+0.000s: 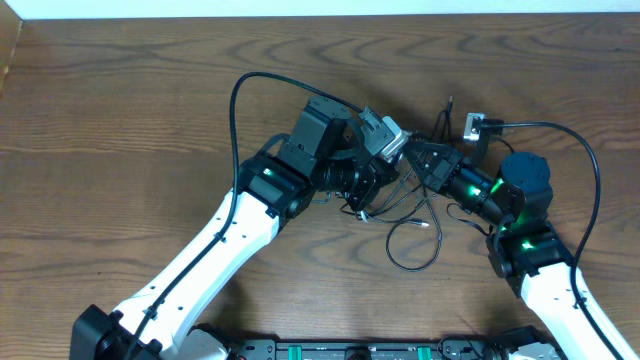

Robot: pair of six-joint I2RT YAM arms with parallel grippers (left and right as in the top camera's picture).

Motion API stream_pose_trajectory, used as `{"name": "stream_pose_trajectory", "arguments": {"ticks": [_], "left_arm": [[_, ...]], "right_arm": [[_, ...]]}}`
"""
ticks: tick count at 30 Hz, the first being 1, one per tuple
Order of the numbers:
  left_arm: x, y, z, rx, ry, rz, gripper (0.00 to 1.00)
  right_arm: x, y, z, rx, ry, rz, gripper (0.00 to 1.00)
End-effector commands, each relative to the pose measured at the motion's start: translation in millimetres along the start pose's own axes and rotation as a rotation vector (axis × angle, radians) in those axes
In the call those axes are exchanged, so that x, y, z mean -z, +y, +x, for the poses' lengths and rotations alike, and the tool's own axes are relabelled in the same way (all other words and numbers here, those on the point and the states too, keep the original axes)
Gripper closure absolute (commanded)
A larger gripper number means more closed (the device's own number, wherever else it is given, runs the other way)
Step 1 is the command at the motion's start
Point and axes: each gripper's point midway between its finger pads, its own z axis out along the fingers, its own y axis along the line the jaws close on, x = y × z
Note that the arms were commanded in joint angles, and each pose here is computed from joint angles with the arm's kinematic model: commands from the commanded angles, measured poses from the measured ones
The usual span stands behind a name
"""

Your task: Untangle cables

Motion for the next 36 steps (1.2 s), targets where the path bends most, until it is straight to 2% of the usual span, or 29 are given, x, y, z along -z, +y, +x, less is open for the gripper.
{"name": "stream_pose_trajectory", "arguments": {"ticks": [1,3,13,23,36], "left_arm": [[2.3,-4.8,-7.8,-0.035,-0.019,0.015,0.92],[2.3,-4.8,-7.8,-0.035,-0.019,0.015,0.92],[2.4,-4.0,-7.8,-0.034,-0.019,0.012,0.92],[6.8,37.1,-5.4,-0.025,-0.002,-0.229,0.92],[7.6,40.2,-5.4,0.007,-0.006,-0.247,0.92]], "right_arm": [[0.3,2.8,-1.6,0.014,-0.008,-0.001,0.94],[0.3,3.0,-1.4,0.014,-0.008,-0.001,0.99],[0.4,3.3,-0.9,0.014,-0.004,-0.003,0.99],[0.8,8.8,11.3,0.084,0.063,-0.041,0.99],[1.5,9.5,19.3,0.169,0.103,-0.057,0.99]]}}
